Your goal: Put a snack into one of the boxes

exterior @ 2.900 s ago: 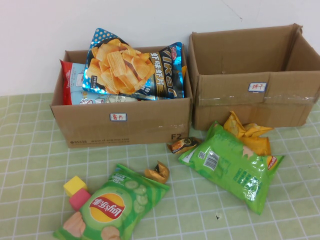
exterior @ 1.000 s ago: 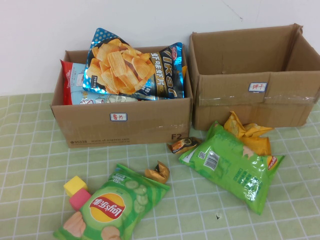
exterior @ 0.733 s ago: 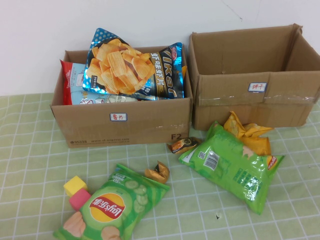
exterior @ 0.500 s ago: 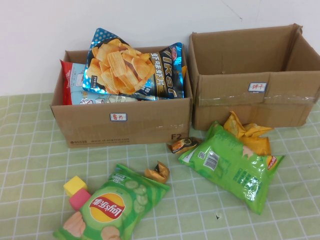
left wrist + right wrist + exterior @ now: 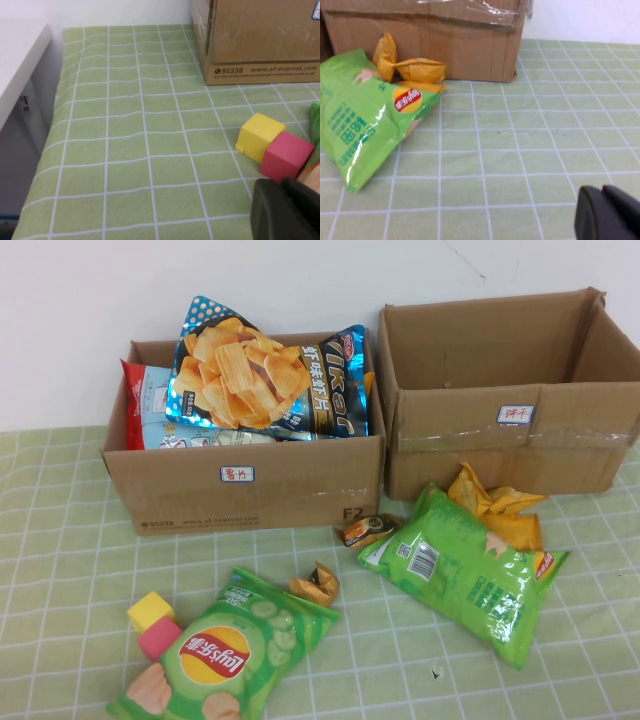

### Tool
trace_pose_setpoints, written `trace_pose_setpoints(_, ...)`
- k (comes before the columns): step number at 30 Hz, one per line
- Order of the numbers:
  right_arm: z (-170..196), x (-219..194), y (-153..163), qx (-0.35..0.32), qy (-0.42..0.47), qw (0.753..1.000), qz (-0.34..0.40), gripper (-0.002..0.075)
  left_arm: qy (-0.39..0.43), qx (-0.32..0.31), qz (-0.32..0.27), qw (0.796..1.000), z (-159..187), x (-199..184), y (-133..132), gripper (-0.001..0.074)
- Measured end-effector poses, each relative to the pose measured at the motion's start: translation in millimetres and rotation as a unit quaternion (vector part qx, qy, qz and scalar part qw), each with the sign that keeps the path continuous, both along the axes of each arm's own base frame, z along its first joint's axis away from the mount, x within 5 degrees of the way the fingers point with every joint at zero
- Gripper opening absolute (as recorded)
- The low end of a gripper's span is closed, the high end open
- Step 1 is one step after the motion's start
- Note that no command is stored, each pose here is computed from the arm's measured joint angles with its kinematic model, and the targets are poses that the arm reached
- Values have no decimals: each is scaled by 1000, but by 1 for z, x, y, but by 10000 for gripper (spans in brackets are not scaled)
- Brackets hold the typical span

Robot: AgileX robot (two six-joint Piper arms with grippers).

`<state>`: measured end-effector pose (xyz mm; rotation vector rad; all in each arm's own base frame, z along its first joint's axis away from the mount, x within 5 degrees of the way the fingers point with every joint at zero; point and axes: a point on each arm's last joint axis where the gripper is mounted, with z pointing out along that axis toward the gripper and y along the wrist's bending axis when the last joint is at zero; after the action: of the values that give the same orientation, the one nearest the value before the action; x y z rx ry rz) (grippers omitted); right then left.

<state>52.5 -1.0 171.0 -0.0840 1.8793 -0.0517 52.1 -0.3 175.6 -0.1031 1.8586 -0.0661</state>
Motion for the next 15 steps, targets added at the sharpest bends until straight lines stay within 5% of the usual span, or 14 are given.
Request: trace_pose_setpoints(15,-1,-1,3,41,13,999,2,-2,0,1,0,1000,0,0,0,-3)
